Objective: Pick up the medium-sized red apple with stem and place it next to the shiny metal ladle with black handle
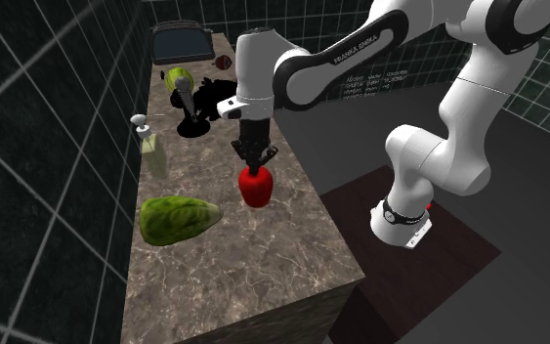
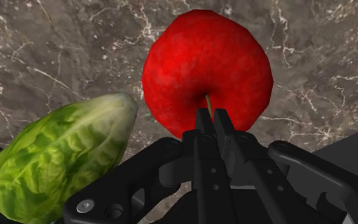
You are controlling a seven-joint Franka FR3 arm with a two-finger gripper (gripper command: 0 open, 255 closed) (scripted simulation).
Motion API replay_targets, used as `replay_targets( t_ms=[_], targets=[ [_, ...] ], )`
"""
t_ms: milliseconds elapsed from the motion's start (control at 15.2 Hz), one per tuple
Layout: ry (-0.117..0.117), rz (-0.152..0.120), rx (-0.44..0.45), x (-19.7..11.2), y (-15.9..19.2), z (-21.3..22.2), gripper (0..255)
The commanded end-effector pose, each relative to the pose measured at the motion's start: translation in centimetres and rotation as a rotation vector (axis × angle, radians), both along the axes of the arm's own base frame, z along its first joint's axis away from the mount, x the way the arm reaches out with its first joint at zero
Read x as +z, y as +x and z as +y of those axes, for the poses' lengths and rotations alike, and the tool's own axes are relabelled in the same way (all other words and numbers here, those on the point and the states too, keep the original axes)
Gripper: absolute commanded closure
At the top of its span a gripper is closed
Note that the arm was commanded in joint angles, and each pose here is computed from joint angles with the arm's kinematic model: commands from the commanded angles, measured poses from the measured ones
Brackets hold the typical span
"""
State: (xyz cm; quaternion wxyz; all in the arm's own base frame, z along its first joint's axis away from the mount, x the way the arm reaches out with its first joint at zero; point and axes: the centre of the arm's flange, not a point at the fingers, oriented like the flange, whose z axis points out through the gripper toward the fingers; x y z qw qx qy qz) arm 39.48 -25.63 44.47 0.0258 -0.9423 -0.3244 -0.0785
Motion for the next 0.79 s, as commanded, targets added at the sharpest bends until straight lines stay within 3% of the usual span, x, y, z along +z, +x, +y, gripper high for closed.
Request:
replay_targets(
  t_ms=[0,726],
  targets=[
    [0.0,0.0,0.0,1.0,0.0,-0.1,255],
    [0.0,0.0,0.0,6.8,0.0,-0.1,255]
  ],
)
